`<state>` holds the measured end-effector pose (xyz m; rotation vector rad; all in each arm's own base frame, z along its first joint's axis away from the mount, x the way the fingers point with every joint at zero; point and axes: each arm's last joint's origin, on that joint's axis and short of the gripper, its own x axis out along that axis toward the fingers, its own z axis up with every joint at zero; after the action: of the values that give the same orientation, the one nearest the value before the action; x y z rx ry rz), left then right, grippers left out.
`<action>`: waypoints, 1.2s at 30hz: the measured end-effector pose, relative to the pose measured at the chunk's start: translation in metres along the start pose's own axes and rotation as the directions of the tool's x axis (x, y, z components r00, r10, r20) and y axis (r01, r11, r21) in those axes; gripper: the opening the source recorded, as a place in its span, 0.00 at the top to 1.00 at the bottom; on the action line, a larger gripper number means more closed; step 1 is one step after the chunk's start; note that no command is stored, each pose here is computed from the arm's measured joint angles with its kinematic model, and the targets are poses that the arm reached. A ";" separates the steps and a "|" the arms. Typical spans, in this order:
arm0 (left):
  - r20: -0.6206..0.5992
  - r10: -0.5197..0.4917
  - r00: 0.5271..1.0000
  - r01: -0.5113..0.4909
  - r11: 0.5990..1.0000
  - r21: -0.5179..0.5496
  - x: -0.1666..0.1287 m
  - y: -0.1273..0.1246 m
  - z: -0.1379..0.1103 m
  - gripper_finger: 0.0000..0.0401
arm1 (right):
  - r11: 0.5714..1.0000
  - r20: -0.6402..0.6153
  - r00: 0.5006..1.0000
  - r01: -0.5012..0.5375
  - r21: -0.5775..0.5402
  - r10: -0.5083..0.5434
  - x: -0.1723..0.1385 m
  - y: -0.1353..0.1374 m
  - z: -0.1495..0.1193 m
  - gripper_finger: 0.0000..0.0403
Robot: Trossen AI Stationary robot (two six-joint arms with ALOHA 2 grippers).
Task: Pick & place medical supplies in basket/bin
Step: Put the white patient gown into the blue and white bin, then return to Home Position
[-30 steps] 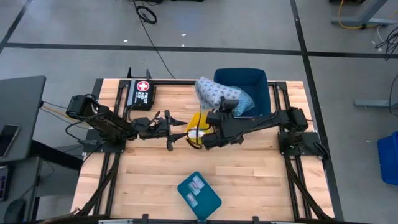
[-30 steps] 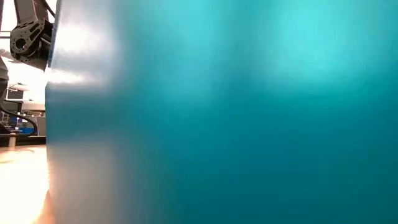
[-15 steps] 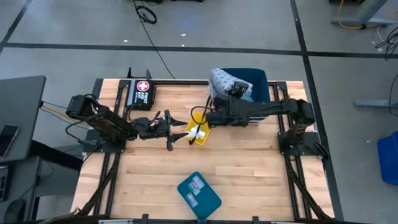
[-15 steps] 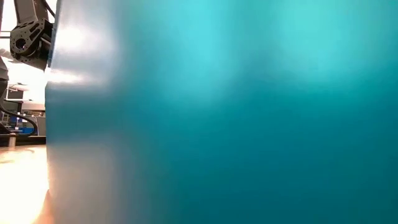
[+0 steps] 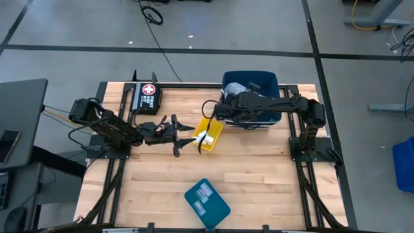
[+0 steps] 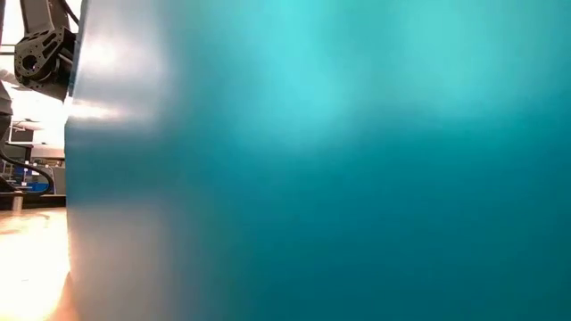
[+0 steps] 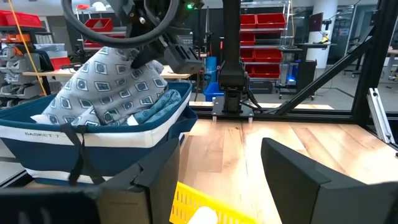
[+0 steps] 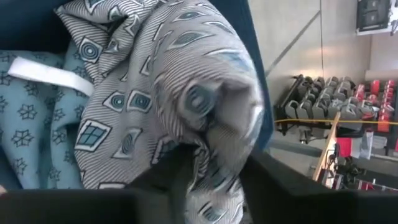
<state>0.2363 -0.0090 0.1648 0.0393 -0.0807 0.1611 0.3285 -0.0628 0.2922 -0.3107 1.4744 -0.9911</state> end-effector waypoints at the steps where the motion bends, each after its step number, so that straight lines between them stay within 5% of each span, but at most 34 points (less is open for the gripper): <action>1: 0.000 0.000 1.000 0.000 1.000 0.000 0.000 0.000 0.000 0.47 | 1.000 0.000 1.000 -0.001 -0.010 0.001 0.000 0.000 0.000 0.62; 6: 0.000 0.000 1.000 0.000 1.000 0.000 0.000 0.000 0.000 0.47 | 0.999 0.012 1.000 -0.008 -0.050 0.009 -0.005 0.005 -0.002 0.40; 10: 0.000 0.000 1.000 0.000 1.000 0.000 0.000 0.000 0.000 0.47 | 0.996 0.024 0.998 -0.051 -0.069 0.053 -0.013 0.013 -0.004 0.32; 25: 0.000 0.000 1.000 0.000 1.000 0.000 0.000 0.000 0.000 0.47 | 0.951 0.119 0.946 -0.293 -0.094 0.303 -0.075 0.072 -0.035 0.44; 31: 0.001 -0.024 1.000 0.024 1.000 0.000 0.000 -0.001 0.000 0.47 | 0.886 0.279 0.841 -0.430 -0.175 0.463 -0.115 0.107 -0.048 0.54; 36: 0.002 -0.025 1.000 0.025 1.000 0.000 0.000 -0.001 0.000 0.47 | 0.797 0.502 0.622 -0.510 -0.323 0.601 -0.161 0.136 -0.058 0.65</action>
<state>0.2363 -0.0098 0.1648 0.0402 -0.0818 0.1360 0.3561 0.1542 0.2949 -0.2103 0.9600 -0.2210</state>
